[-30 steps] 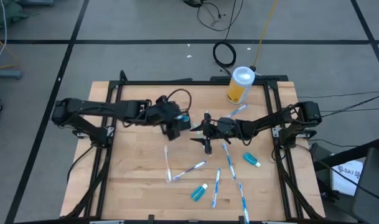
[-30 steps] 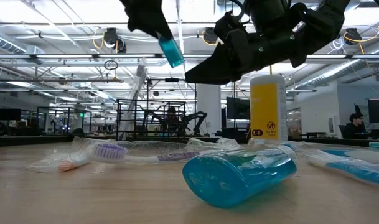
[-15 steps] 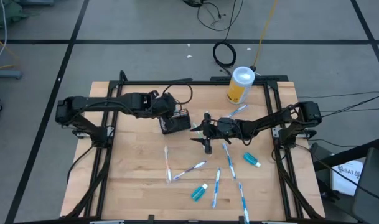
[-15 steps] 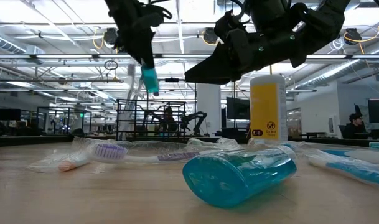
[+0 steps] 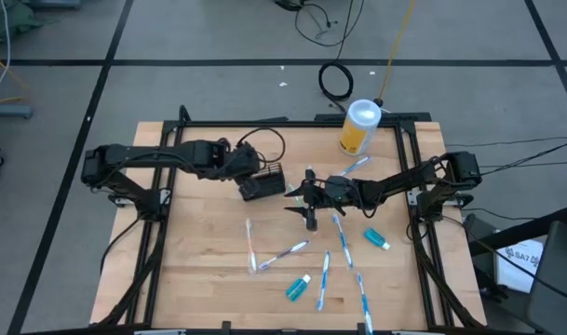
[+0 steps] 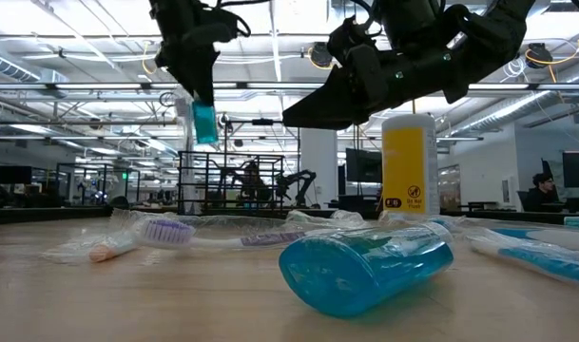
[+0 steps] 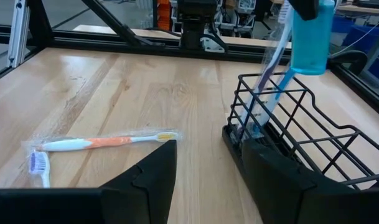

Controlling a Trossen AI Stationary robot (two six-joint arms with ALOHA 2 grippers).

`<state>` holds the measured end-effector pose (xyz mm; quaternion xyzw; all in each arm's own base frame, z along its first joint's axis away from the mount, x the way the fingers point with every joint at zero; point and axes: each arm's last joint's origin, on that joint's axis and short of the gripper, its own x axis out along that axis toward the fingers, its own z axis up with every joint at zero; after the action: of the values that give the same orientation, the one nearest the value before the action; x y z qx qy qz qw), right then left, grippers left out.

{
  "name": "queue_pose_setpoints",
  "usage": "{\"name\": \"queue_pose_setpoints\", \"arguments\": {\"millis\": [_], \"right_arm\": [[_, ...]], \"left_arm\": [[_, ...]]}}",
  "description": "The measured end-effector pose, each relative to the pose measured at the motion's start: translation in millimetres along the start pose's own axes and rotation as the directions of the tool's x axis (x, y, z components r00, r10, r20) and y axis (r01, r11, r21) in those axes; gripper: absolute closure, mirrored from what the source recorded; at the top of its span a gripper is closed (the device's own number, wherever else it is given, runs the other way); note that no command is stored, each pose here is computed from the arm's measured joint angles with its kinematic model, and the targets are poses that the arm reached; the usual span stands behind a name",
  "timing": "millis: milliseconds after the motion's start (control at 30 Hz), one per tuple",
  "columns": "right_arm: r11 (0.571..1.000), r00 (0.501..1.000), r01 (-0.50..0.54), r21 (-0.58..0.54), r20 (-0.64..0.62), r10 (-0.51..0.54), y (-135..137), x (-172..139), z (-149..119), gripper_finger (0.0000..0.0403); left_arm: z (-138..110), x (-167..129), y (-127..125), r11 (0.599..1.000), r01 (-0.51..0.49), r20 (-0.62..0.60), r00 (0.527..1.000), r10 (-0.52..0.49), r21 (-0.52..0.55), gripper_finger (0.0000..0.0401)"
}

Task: Pick & Place toothbrushing station
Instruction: Put the top left blue mouthwash into the black mesh organizer

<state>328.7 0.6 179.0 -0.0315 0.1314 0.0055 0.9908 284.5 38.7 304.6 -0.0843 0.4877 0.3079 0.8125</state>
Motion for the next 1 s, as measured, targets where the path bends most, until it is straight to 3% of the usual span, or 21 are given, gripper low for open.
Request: {"name": "queue_pose_setpoints", "arguments": {"millis": [200, 400, 700, 1000], "right_arm": [[1.0, 1.0, 0.0, 0.0, 0.002, 0.0, 0.0, 0.0, 0.2, 0.0227], [1.0, 1.0, 0.0, 0.0, 0.004, 0.0, -0.2, 0.0, 0.4, 0.0225], [1.0, 0.999, 0.006, -0.002, 0.041, -0.006, -2.2, -0.1, 3.8, 0.0224], [0.999, 0.999, 0.035, 0.009, 0.018, -0.036, -12.8, -0.3, 1.1, 0.0224]], "left_arm": [[12.7, -2.5, -4.7, 0.997, 0.068, 0.11, 0.992, -0.064, -0.033, 0.0299], [19.8, 5.5, 2.3, 0.987, 0.15, 0.093, 0.985, -0.145, -0.051, 0.0299], [40.4, 8.6, 20.8, 0.963, 0.258, 0.088, 0.96, -0.265, 0.08, 0.0299], [33.1, 42.9, 23.6, 0.962, 0.229, -0.143, 0.968, -0.207, 0.152, 0.0299]]}}
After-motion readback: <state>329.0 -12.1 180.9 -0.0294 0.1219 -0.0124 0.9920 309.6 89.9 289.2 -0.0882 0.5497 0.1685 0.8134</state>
